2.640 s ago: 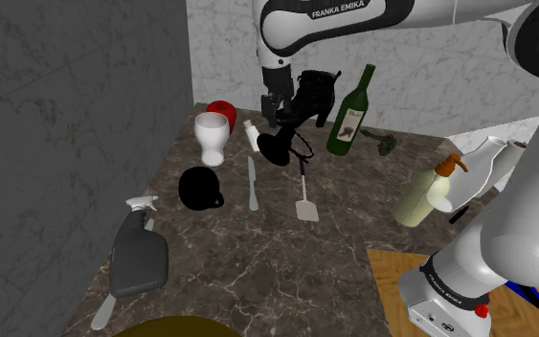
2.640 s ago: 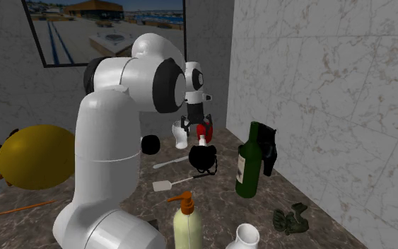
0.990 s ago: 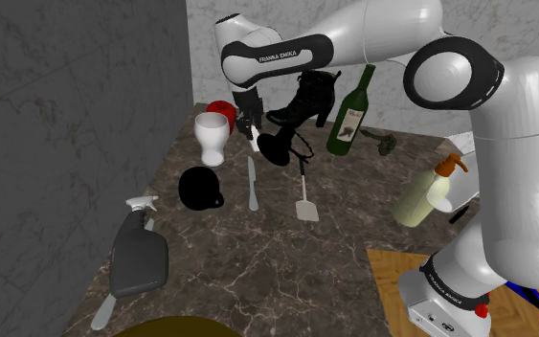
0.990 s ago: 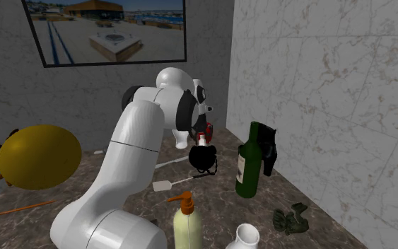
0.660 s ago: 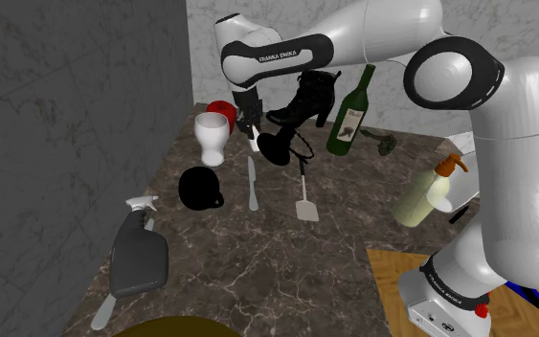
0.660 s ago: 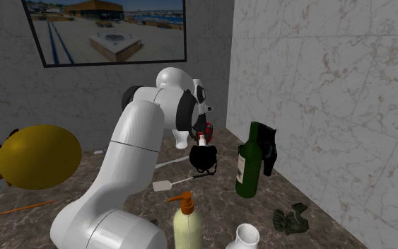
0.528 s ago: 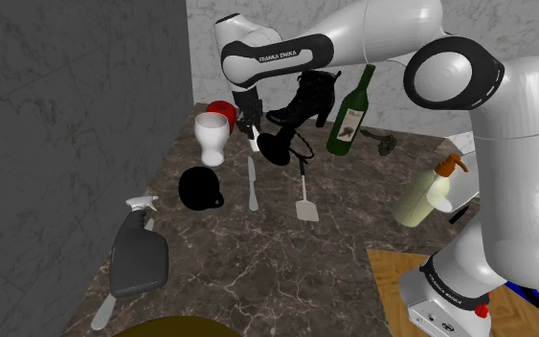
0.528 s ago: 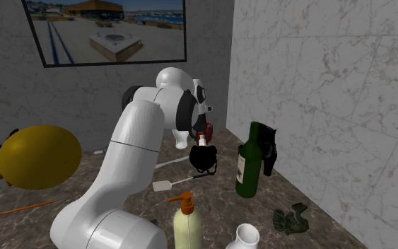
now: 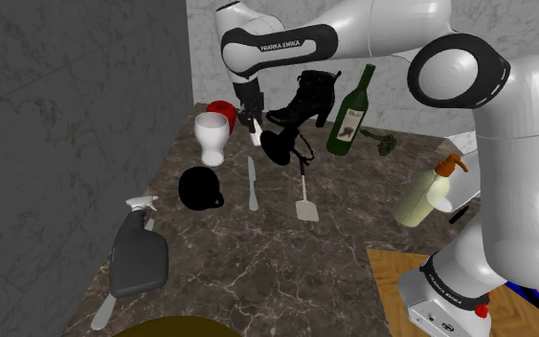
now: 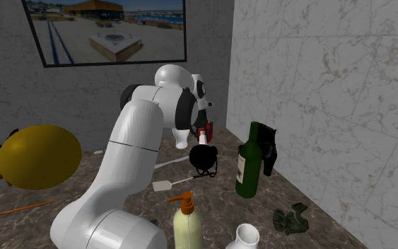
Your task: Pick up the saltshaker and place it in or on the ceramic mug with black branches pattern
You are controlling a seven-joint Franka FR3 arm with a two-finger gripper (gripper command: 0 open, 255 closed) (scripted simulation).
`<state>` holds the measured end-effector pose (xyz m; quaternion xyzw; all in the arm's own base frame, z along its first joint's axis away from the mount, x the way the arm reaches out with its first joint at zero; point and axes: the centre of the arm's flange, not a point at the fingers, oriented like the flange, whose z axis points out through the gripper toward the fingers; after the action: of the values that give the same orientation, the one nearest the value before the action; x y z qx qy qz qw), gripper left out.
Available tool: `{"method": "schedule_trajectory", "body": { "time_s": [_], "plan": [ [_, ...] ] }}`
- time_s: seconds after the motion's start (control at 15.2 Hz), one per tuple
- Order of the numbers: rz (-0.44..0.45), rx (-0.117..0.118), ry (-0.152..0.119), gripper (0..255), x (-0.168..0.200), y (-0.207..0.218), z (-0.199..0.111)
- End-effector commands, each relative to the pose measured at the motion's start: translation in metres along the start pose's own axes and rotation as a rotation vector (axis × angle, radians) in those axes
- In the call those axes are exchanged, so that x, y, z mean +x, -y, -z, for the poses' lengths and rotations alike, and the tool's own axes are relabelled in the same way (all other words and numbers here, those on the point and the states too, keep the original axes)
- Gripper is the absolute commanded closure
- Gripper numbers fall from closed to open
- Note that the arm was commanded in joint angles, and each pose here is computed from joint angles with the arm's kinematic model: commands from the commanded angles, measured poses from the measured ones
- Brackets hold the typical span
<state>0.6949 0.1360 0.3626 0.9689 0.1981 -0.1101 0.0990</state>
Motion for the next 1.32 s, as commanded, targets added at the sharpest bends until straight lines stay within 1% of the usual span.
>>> {"method": "schedule_trajectory", "body": {
  "time_s": [0.0,1.25],
  "plan": [
    [0.000,0.000,0.000,255,-0.002,-0.001,0.011],
    [0.000,0.000,0.000,255,-0.027,-0.016,0.107]
  ]
}}
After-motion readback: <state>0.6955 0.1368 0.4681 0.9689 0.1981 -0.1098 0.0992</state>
